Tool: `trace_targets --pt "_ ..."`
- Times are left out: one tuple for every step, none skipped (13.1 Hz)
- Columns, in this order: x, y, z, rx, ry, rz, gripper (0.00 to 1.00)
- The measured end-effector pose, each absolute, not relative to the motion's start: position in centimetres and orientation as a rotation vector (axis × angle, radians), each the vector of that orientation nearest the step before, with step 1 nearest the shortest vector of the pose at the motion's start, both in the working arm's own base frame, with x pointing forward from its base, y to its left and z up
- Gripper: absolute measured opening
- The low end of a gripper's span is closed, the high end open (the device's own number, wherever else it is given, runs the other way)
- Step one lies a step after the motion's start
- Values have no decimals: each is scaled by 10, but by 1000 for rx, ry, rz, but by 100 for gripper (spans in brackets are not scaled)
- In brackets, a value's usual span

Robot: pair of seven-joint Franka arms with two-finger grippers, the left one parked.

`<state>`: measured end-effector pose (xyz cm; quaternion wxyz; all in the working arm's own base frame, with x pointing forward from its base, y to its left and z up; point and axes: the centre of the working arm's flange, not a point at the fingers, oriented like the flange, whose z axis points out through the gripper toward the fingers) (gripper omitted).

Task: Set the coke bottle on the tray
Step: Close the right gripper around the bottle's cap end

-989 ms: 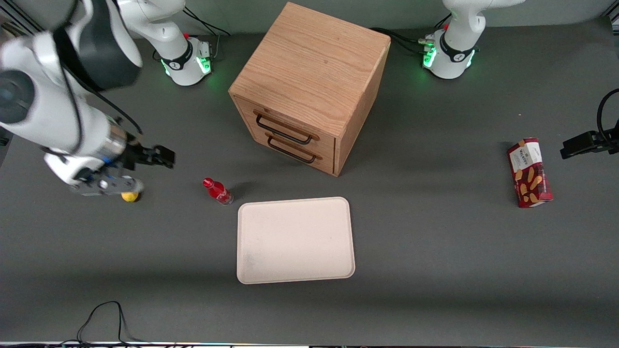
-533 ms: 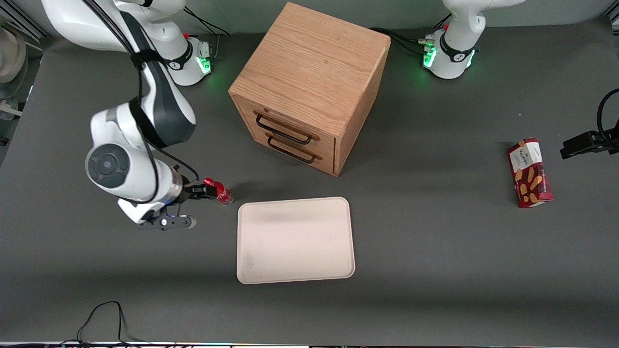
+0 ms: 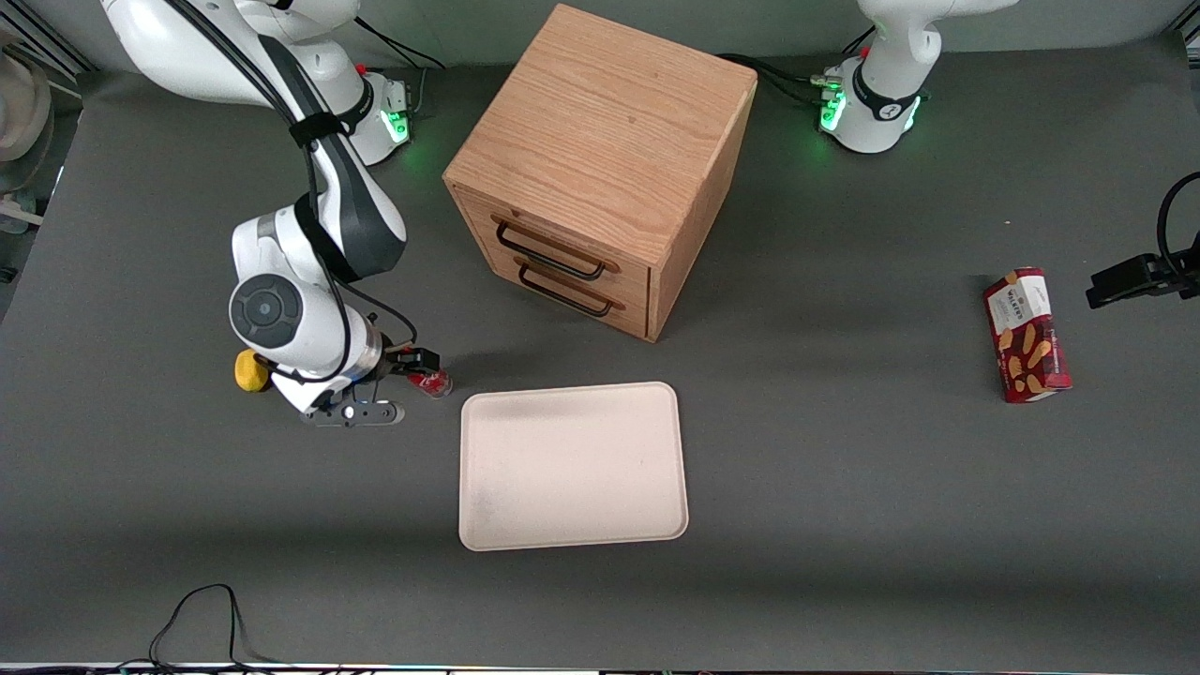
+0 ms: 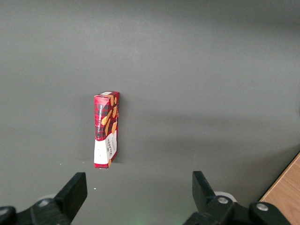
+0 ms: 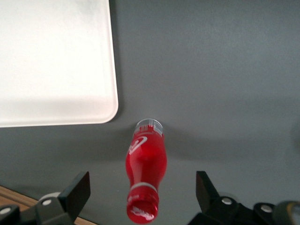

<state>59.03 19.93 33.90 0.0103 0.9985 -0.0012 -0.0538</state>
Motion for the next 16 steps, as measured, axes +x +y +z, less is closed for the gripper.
trace_targets --pt "583 197 336 3120 -3 -151 100" --pt "576 195 331 3122 -3 -141 100" --pt "570 193 326 3124 -3 -133 100" --pt "566 192 322 3126 -3 -123 100" --pt "563 191 317 3129 -3 -113 100" --pt "561 190 314 3131 -3 -103 100" --pt "560 190 313 3133 -3 -95 100" --pt "561 190 313 3136 -3 -81 100" --pt "561 190 312 3138 -3 -73 99" --pt "561 191 312 3141 -2 -64 96" --pt "561 191 312 3141 -1 -61 84" --pt "561 191 312 3141 -1 -62 73" --pt "560 192 311 3142 1 -62 59" --pt "560 193 311 3142 4 -63 47" --pt "559 194 311 3142 7 -64 40" --pt "559 195 311 3142 9 -66 40"
